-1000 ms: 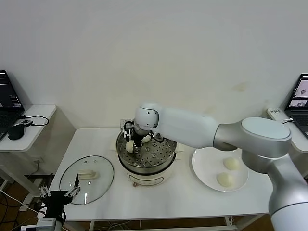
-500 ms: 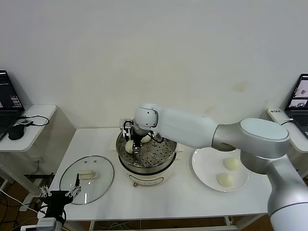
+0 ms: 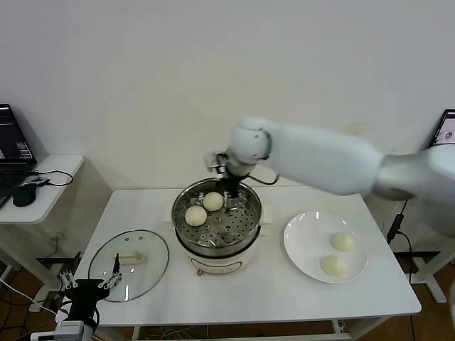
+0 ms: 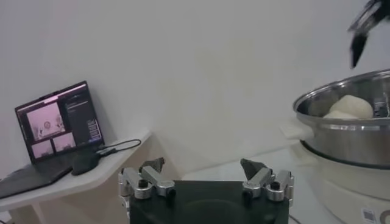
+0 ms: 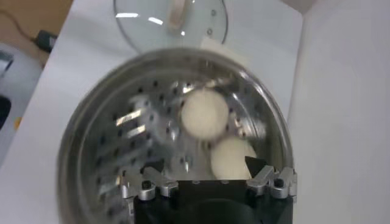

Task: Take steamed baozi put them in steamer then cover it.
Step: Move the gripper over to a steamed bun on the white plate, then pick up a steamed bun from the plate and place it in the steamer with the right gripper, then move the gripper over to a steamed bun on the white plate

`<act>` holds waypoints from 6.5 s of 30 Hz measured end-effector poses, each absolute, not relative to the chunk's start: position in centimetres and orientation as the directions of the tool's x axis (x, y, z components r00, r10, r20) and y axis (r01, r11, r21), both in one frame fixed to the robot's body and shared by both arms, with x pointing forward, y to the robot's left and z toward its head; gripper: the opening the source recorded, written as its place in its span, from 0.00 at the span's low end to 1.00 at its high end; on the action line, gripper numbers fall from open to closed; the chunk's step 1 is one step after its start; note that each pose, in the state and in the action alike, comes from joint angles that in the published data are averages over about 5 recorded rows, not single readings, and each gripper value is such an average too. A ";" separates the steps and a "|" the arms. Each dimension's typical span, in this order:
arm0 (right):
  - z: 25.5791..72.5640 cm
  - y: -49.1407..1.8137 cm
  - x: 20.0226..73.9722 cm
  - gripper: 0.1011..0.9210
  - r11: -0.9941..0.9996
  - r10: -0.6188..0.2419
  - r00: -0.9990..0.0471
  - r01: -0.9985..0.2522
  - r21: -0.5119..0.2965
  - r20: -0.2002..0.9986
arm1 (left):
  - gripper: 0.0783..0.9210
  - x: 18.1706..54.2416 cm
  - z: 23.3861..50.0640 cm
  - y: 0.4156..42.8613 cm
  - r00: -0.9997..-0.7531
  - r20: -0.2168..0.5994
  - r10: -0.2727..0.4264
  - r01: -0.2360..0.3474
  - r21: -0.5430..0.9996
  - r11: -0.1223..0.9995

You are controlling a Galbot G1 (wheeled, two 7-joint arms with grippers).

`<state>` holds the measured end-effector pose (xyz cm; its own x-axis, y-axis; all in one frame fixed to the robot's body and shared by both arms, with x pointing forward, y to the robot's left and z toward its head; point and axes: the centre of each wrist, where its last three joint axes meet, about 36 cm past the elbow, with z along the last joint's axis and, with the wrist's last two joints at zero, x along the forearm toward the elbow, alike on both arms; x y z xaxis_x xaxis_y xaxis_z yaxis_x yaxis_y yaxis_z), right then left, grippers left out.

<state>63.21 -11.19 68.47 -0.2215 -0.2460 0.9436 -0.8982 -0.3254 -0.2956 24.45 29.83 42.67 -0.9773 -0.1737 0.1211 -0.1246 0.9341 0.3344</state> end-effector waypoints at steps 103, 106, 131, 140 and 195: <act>68.5 -22.2 64.1 0.59 -0.262 -0.320 -0.354 -0.859 -0.441 0.879 | 0.88 24.2 41.0 30.0 -0.967 0.159 -0.197 -0.130 0.354 0.926; 68.5 -19.0 64.2 0.59 -0.317 -0.348 -0.335 -0.837 -0.446 0.876 | 0.88 24.2 41.0 30.2 -0.966 0.158 -0.203 -0.136 0.354 0.925; 59.7 -4.4 63.9 0.60 -0.801 -0.319 -0.119 -0.497 -0.334 0.940 | 0.88 24.0 40.8 31.2 -0.957 0.155 -0.244 -0.178 0.346 0.921; 58.4 -3.3 63.5 0.66 -0.862 -0.290 -0.078 -0.411 -0.296 0.954 | 0.88 24.1 40.7 31.1 -0.957 0.155 -0.246 -0.182 0.343 0.922; 54.0 -41.6 59.9 0.88 -0.080 -0.076 -0.314 -0.944 -0.320 0.946 | 0.88 24.5 41.4 30.2 -0.972 0.147 -0.181 -0.114 0.380 0.918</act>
